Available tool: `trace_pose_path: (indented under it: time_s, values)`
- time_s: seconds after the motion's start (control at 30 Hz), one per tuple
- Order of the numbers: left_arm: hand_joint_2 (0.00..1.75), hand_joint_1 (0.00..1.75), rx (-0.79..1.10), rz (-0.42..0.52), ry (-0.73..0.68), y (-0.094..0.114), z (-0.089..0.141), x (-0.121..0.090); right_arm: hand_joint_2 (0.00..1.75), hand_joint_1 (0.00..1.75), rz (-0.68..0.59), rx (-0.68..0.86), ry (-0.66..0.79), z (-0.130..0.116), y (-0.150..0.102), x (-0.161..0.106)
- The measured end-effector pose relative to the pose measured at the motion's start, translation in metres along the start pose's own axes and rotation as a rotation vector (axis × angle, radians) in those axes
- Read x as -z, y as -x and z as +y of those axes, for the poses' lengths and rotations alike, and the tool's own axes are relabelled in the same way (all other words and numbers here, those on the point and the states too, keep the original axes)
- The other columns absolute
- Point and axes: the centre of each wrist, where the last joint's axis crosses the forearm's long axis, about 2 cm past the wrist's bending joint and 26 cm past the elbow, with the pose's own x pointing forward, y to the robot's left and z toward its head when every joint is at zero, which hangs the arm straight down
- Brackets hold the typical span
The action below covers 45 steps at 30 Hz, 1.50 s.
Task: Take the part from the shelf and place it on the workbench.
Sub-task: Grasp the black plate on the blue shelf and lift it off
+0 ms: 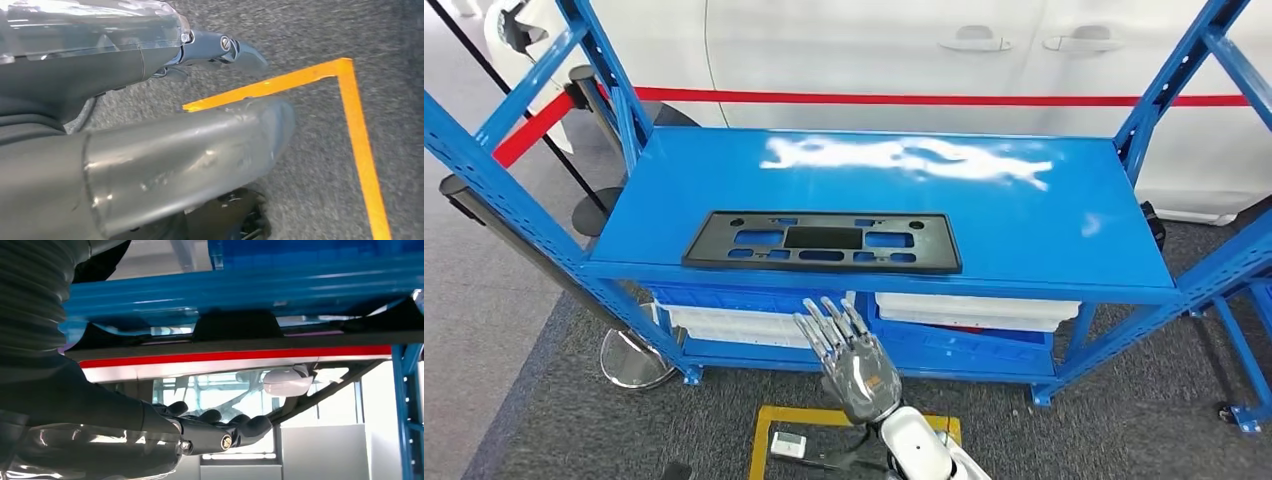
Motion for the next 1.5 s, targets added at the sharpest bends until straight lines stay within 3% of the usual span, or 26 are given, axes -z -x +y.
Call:
trace_pose_path:
  time_s: [0.67,1.5]
  values:
    - [0.0,0.0,0.005,0.012,0.003,0.004,0.001,-0.002,1.75,0.0,-0.002,0.009,-0.035,0.008,-0.002,-0.002]
    - [0.0,0.0,0.01,0.023,0.004,0.008,0.003,-0.004,1.75,0.0,0.043,0.047,0.015,-0.001,0.007,0.006]
